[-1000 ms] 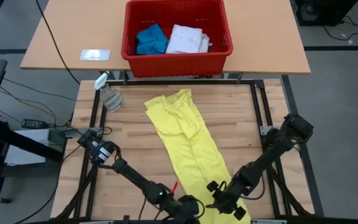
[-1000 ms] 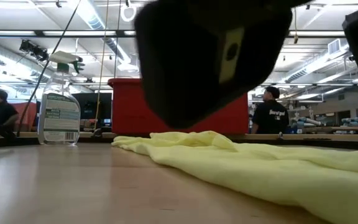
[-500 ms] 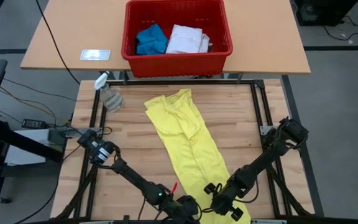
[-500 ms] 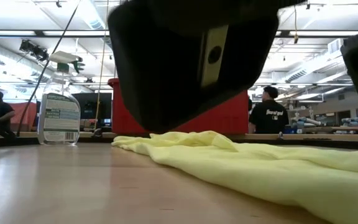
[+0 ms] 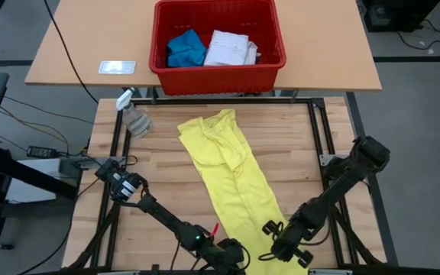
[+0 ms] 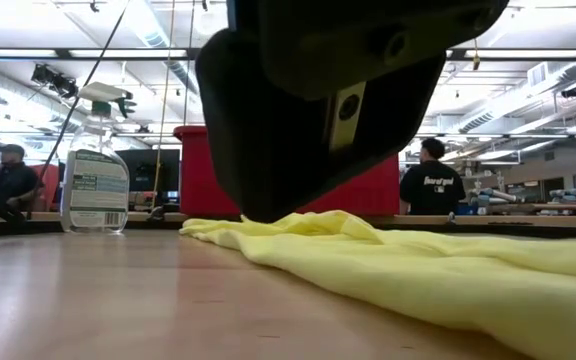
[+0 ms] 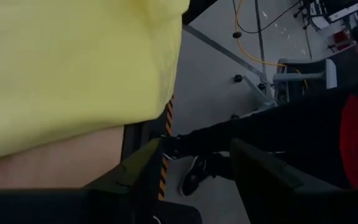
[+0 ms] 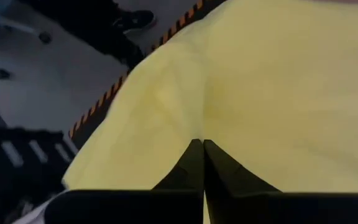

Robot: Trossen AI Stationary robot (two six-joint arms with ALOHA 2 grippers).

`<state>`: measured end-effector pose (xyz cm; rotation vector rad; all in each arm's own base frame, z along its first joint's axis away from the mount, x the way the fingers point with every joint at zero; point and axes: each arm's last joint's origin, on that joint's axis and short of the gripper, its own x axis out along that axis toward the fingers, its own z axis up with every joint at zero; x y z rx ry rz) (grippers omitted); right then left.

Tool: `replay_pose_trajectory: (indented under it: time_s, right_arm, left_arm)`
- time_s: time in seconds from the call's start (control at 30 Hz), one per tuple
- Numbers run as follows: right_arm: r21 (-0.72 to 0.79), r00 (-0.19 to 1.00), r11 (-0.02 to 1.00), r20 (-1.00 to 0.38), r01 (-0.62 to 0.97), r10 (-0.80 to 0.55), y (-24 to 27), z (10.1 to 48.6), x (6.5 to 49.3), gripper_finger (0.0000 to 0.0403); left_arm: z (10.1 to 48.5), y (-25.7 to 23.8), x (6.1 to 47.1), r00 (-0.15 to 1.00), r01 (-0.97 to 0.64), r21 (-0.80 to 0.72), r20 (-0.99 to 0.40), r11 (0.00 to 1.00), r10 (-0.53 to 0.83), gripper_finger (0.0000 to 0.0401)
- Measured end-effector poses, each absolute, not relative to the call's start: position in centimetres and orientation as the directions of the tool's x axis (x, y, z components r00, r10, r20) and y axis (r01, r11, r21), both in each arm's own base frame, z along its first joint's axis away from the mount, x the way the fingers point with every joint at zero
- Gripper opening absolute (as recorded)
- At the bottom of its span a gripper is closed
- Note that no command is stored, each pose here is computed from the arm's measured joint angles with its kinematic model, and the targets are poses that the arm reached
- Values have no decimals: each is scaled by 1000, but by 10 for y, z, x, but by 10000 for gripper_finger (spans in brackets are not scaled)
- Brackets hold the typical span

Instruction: Fold Laundry from Bin

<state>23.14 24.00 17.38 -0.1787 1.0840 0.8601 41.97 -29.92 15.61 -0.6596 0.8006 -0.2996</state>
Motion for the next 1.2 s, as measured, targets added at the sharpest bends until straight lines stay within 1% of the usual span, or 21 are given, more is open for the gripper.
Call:
replay_pose_trajectory:
  time_s: [0.13,0.23,0.33,0.43,0.53,0.6,0.7,0.8,0.87,0.97,1.2]
  right_arm:
    - [254,151,657,-856,-710,494,245,167,219,19]
    - [266,138,714,-881,-648,453,242,157,211,48]
    - [303,134,747,-877,-591,461,240,159,209,85]
    - [324,167,748,-850,-580,499,242,167,209,120]
    - [310,256,746,-804,-590,537,245,178,214,141]
    - [307,309,750,-771,-586,557,245,180,223,145]
    - [310,333,766,-763,-563,554,244,167,236,144]
    - [355,320,762,-751,-542,577,243,155,246,144]
    - [391,306,753,-740,-529,599,243,151,250,144]
    - [403,298,746,-735,-530,609,243,151,251,142]
    - [404,277,751,-753,-522,597,240,145,253,114]
  left_arm:
    - [156,-299,419,666,3,-645,-568,764,-482,194]
    - [156,-299,420,667,3,-646,-567,763,-483,194]
    - [156,-299,419,666,-13,-654,-570,756,-482,194]
    - [155,-299,419,665,-19,-656,-572,754,-481,194]
    - [155,-299,419,663,-21,-656,-574,755,-480,194]
    - [155,-299,419,663,-21,-656,-574,755,-480,194]
    - [155,-297,420,665,-24,-656,-574,754,-478,194]
    - [155,-296,421,666,-37,-664,-573,747,-477,194]
    - [155,-296,421,666,-50,-672,-574,739,-476,194]
    - [155,-297,421,666,-57,-677,-574,734,-477,194]
    - [156,-298,421,672,-35,-674,-562,738,-482,194]
